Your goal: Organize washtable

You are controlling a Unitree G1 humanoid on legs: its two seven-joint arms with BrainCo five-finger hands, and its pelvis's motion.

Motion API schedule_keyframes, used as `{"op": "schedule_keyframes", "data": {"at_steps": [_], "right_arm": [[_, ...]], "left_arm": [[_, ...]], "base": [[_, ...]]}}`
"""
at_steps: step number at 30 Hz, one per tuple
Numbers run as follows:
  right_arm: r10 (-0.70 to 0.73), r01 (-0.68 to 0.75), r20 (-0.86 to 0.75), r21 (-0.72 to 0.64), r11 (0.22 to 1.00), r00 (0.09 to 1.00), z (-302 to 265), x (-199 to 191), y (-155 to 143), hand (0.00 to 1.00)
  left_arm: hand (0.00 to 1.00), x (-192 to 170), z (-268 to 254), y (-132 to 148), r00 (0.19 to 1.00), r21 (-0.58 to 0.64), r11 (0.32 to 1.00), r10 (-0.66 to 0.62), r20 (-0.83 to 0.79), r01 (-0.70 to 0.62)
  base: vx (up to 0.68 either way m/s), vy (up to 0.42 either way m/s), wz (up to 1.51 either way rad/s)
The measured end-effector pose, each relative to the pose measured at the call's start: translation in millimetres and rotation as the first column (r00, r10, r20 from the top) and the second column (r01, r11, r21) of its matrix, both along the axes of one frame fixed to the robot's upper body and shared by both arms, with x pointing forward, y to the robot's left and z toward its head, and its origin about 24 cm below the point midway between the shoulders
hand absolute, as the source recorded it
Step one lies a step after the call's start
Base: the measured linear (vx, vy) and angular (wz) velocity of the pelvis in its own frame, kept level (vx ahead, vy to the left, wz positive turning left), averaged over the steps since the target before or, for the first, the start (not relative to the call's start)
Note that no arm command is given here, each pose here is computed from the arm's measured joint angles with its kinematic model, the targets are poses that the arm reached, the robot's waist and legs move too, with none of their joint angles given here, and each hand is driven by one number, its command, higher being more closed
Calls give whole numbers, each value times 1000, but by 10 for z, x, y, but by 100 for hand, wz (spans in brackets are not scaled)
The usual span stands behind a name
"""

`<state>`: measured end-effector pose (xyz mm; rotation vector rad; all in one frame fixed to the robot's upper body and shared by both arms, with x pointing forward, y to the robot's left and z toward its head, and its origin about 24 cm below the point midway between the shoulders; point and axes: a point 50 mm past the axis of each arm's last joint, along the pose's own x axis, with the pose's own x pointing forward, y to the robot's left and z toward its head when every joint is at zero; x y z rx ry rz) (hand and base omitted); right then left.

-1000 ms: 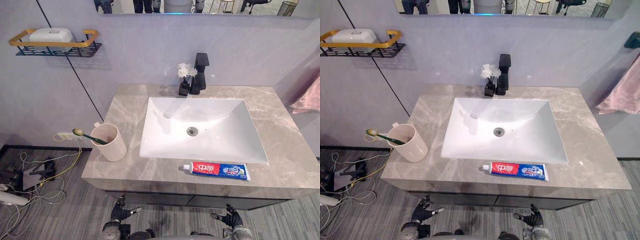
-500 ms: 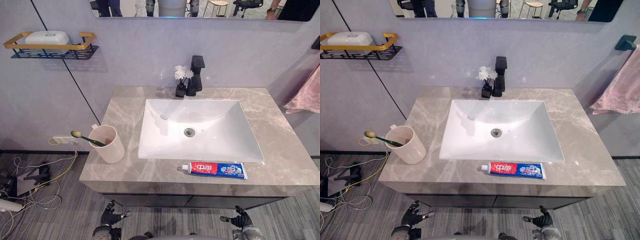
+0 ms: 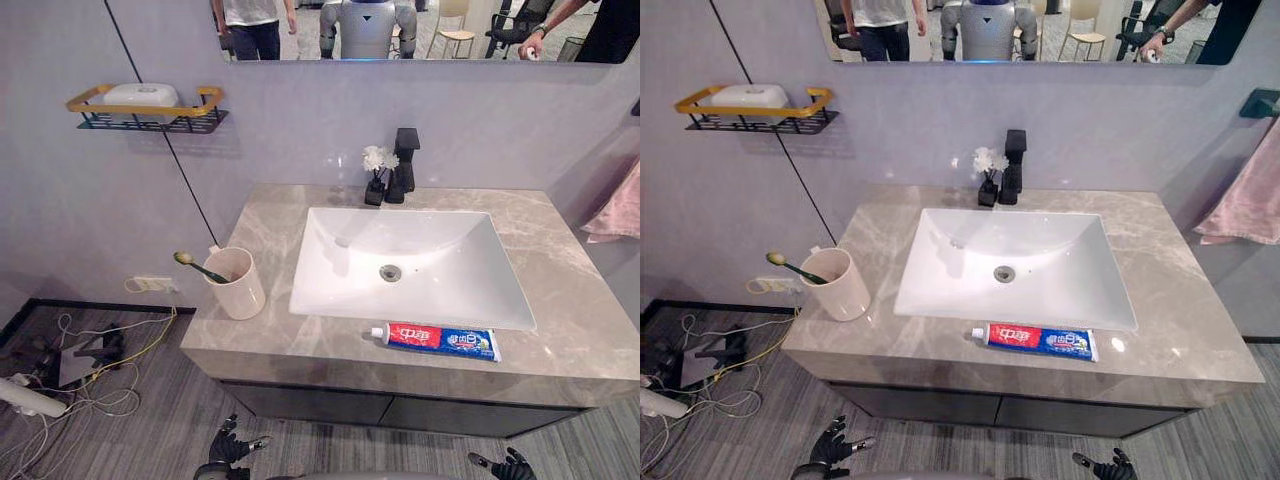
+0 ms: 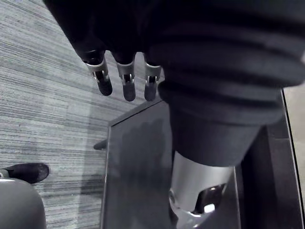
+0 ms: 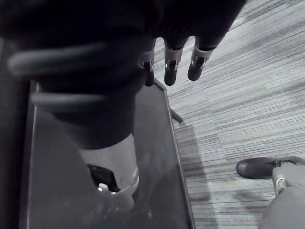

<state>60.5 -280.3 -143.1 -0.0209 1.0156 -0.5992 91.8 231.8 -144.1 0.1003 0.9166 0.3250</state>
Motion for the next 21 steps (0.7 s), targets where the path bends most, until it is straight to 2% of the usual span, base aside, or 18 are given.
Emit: {"op": "schedule_keyframes", "data": {"at_steps": [2, 5, 8, 10, 12, 16, 18, 21], "right_arm": [[-12, 12, 6, -7, 1000, 1000, 14, 3, -37, 0], [-26, 26, 7, -31, 999, 1000, 50, -19, -136, 0], [-22, 23, 18, -46, 999, 1000, 77, 2, -180, 0], [-41, 42, 20, -41, 998, 999, 80, -66, -193, 0], [-54, 54, 20, -32, 998, 998, 73, -97, -187, 0], [-74, 74, 22, -5, 997, 997, 44, -129, -128, 0], [-83, 83, 16, 21, 996, 996, 20, -189, -86, 0], [-92, 92, 7, 52, 994, 996, -17, -231, -15, 0]], "left_arm": [[0, 4, 57, 182, 998, 32, 997, 62, 24, -63], [0, 164, 299, 531, 977, 104, 981, 145, 155, -162], [0, 482, 763, 787, 903, 167, 956, 158, 399, -241], [0, 710, 1189, 843, 808, 201, 941, 111, 578, -273], [0, 811, 1450, 842, 739, 220, 931, 73, 669, -291], [0, 981, 2049, 697, 543, 246, 919, -42, 839, -309], [0, 1069, 2425, 473, 382, 253, 922, -129, 915, -294], [0, 1161, 2826, 79, 187, 304, 931, -268, 945, -204]], "base": [[-47, -18, 24], [-29, -27, 37], [-16, -27, 31], [27, -31, 20], [39, -22, 23], [15, -13, 20], [-15, -2, 20], [-33, 6, 8]]}}
